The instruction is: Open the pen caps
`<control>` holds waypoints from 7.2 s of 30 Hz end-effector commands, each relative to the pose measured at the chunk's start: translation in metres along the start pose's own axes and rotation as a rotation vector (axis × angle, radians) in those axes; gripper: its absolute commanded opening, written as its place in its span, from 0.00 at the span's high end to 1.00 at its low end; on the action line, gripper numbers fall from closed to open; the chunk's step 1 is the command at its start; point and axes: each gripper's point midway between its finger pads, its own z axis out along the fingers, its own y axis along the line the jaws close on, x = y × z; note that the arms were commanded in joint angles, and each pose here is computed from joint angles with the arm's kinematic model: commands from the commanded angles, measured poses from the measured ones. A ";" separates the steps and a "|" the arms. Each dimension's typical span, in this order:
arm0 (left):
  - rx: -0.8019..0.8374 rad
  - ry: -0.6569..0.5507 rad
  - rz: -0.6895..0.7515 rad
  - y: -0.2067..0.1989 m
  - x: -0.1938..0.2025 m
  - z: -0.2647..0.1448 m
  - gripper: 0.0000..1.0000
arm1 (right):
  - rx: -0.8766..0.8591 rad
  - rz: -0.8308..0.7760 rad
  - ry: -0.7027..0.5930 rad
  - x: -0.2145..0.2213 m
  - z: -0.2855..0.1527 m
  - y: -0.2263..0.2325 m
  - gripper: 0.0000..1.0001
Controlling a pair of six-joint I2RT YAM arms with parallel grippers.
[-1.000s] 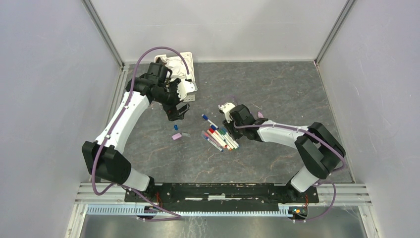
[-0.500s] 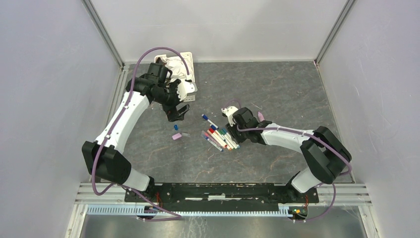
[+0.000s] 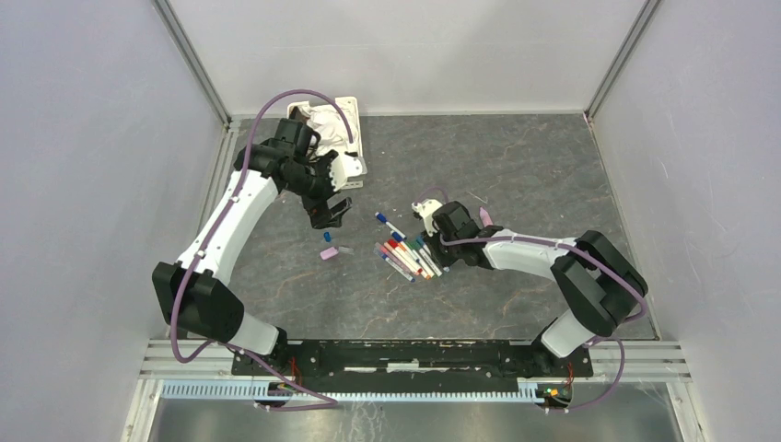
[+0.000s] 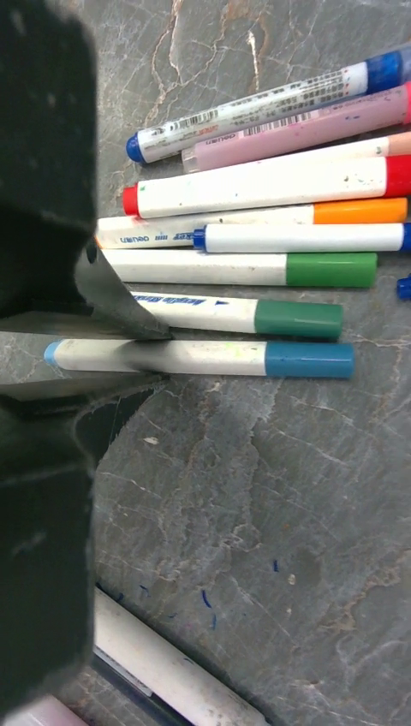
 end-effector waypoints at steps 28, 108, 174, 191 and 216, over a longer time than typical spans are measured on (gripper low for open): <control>0.310 -0.231 0.310 -0.077 -0.021 0.047 0.06 | -0.863 0.020 -0.127 -0.102 -0.089 0.117 1.00; 0.044 0.117 0.214 0.023 0.083 0.137 0.95 | -0.035 0.301 -0.077 -0.071 0.000 -0.045 0.97; -0.282 -0.336 -0.046 0.042 -0.052 -0.060 0.00 | -0.050 -0.027 -0.037 -0.141 0.088 0.025 0.63; -0.004 -0.274 0.048 -0.010 -0.015 -0.013 0.00 | -0.033 0.006 -0.129 -0.187 0.071 0.009 0.94; 0.246 -0.289 0.372 -0.081 0.020 0.073 0.00 | -0.862 0.259 -0.073 -0.127 -0.045 0.132 0.99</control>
